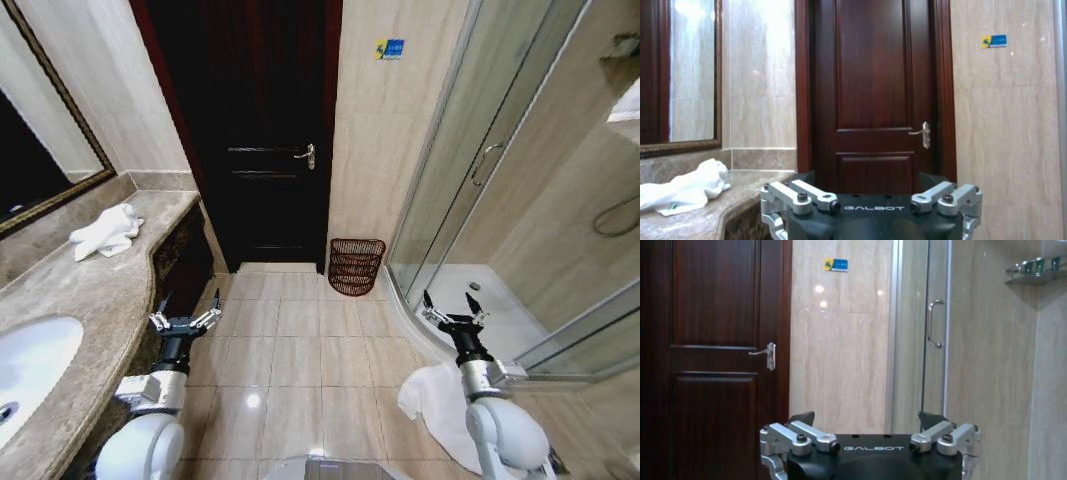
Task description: Discard the used towel into the hamper.
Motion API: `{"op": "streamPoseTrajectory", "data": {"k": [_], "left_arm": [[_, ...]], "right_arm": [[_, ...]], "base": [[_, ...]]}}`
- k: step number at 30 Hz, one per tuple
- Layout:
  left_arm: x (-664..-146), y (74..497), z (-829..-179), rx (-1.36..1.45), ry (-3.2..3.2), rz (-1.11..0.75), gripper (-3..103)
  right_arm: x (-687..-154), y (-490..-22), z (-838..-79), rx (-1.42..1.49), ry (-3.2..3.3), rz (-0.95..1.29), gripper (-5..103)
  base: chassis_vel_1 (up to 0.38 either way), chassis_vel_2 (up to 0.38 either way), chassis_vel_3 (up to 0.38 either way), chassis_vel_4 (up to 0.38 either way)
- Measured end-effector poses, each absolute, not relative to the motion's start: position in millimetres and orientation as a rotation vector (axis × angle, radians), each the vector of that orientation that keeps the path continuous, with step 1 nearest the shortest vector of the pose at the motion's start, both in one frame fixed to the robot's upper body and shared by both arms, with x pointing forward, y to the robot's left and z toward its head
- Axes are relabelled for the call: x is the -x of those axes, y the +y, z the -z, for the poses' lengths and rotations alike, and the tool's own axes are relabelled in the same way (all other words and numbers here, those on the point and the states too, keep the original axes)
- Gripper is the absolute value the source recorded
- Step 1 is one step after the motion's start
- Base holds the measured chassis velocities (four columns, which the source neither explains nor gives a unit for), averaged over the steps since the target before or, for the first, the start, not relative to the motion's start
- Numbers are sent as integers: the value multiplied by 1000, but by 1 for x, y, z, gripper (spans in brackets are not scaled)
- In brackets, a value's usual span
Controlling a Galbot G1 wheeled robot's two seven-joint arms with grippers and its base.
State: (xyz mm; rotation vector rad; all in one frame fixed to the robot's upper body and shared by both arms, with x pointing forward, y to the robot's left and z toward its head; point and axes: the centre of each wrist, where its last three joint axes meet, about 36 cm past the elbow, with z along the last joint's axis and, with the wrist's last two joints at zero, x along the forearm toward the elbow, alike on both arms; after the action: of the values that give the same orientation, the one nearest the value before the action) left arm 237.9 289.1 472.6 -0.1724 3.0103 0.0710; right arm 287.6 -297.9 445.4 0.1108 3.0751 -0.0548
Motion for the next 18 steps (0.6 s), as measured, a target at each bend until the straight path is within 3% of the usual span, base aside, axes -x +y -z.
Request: {"op": "streamPoseTrajectory", "data": {"k": [18], "left_arm": [[-236, 288, -475, 169, 3004, -91, 100]], "right_arm": [[-284, -298, -449, -93, 3103, 31, 100]], "base": [[0, 0, 0, 0]]}}
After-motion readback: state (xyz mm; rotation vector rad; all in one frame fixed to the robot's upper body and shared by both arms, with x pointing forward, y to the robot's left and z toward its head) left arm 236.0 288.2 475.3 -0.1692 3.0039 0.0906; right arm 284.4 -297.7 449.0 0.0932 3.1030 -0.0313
